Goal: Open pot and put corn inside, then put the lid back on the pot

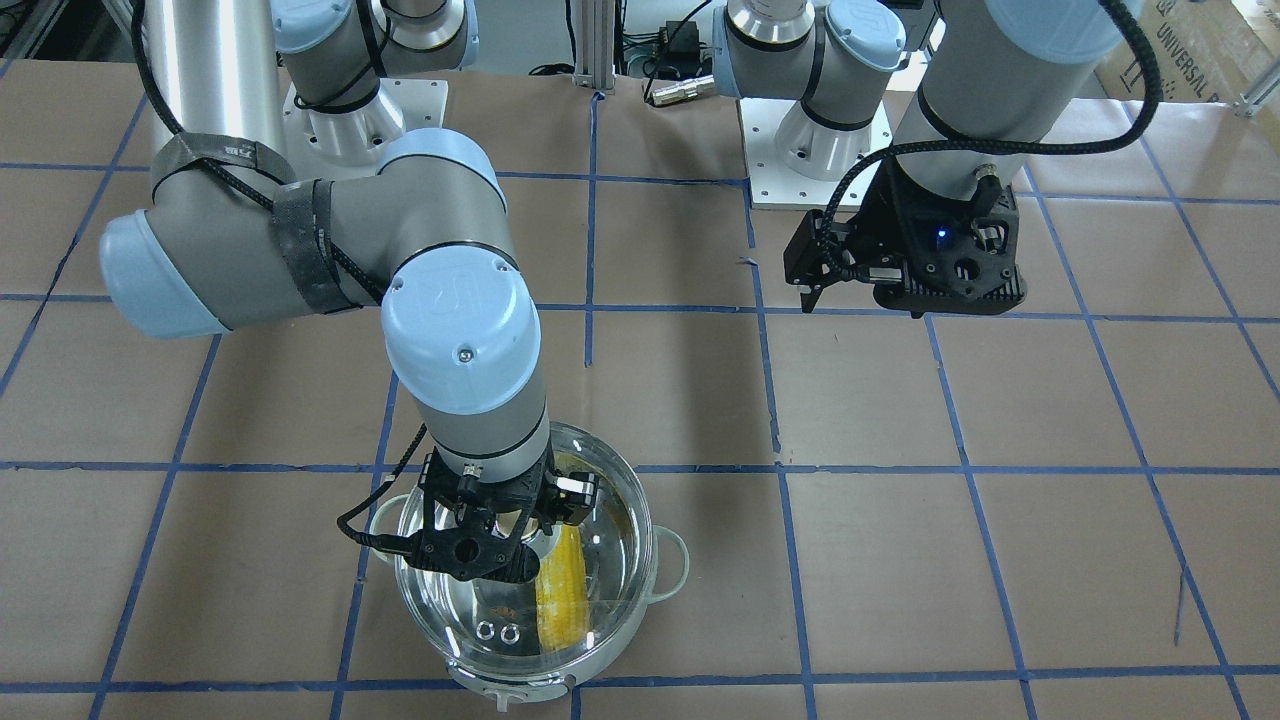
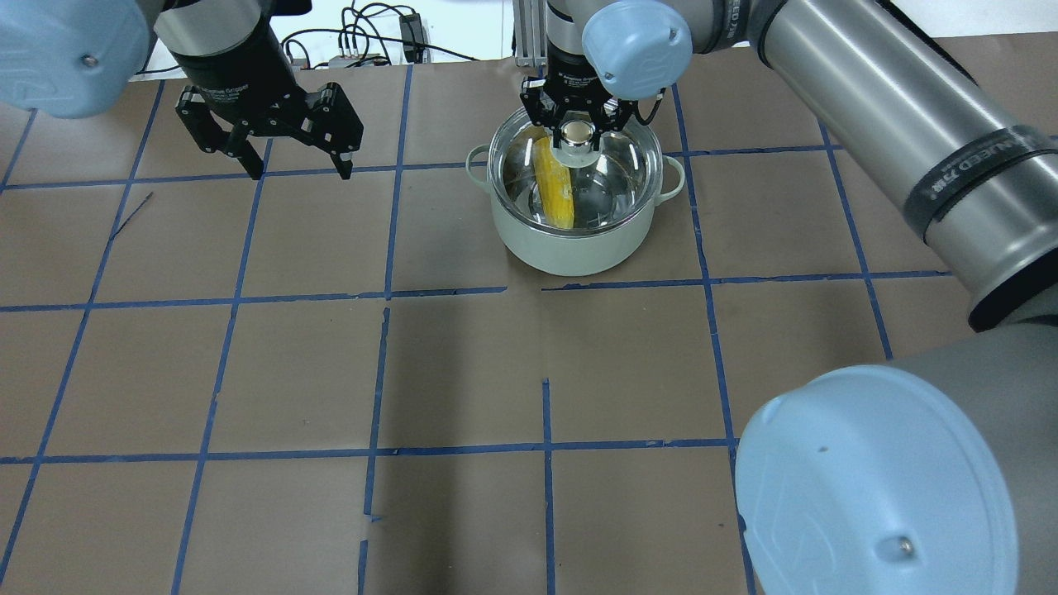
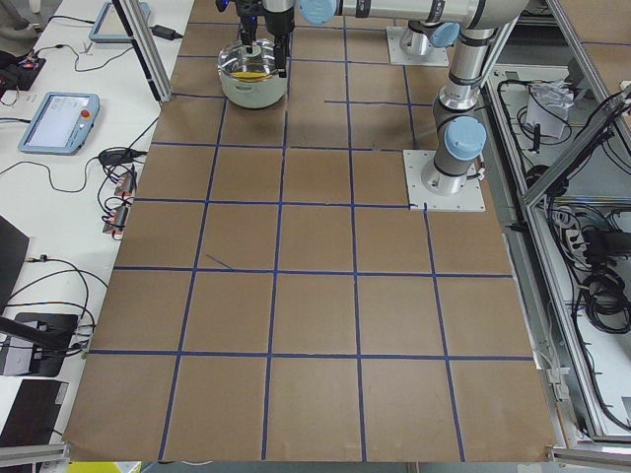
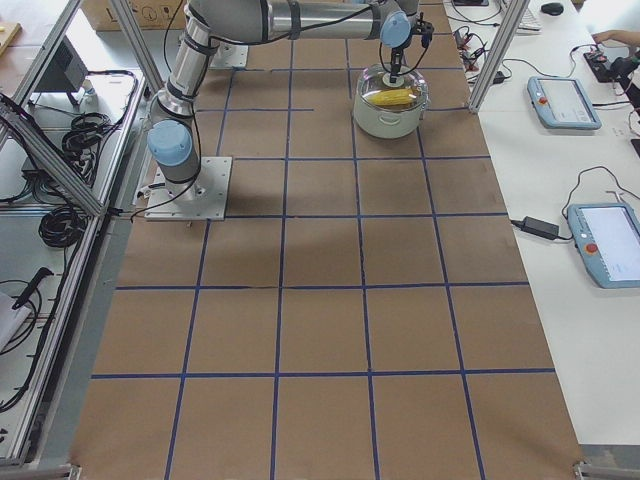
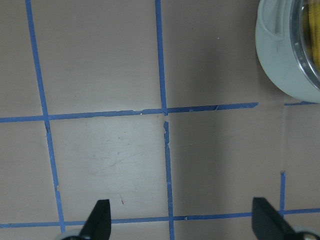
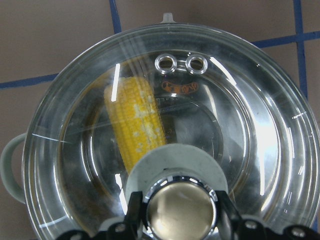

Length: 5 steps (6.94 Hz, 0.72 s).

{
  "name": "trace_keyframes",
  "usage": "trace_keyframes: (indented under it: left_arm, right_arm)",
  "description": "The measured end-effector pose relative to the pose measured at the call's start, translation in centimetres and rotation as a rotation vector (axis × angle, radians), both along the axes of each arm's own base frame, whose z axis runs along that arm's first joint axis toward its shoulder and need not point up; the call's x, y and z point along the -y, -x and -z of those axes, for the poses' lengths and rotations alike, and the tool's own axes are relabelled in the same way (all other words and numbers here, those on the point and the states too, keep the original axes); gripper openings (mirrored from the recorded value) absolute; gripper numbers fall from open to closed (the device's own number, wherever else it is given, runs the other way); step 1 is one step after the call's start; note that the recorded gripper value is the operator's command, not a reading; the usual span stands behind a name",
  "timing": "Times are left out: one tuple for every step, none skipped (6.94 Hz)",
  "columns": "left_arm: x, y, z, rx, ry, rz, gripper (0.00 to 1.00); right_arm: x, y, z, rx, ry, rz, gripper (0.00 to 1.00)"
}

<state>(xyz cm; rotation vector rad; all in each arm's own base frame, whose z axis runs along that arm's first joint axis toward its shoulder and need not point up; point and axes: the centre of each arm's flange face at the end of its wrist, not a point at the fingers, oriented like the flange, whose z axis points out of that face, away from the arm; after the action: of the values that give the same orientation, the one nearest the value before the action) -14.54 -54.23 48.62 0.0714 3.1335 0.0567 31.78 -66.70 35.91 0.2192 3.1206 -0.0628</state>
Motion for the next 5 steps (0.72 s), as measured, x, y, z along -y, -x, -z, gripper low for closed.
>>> trace_keyframes:
  left_arm:
    - [0.0,0.0,0.0,0.000,0.000,0.000,1.00]
    - [0.0,0.0,0.0,0.001,-0.001,0.000,1.00]
    - [0.0,0.0,0.0,0.000,-0.001,0.000,1.00]
    - [0.0,0.0,0.1,0.000,-0.001,0.000,1.00]
    - [0.1,0.0,0.1,0.000,-0.001,0.000,1.00]
  right_arm:
    - [0.0,0.0,0.1,0.002,-0.001,0.000,0.76]
    - [0.1,0.0,0.0,0.002,0.002,0.001,0.92]
    - [0.2,0.1,0.0,0.000,0.007,0.002,1.00]
    - [0.4,0.4,-0.2,0.001,0.014,0.002,1.00]
    - [0.8,1.0,-0.9,0.004,0.025,0.007,1.00]
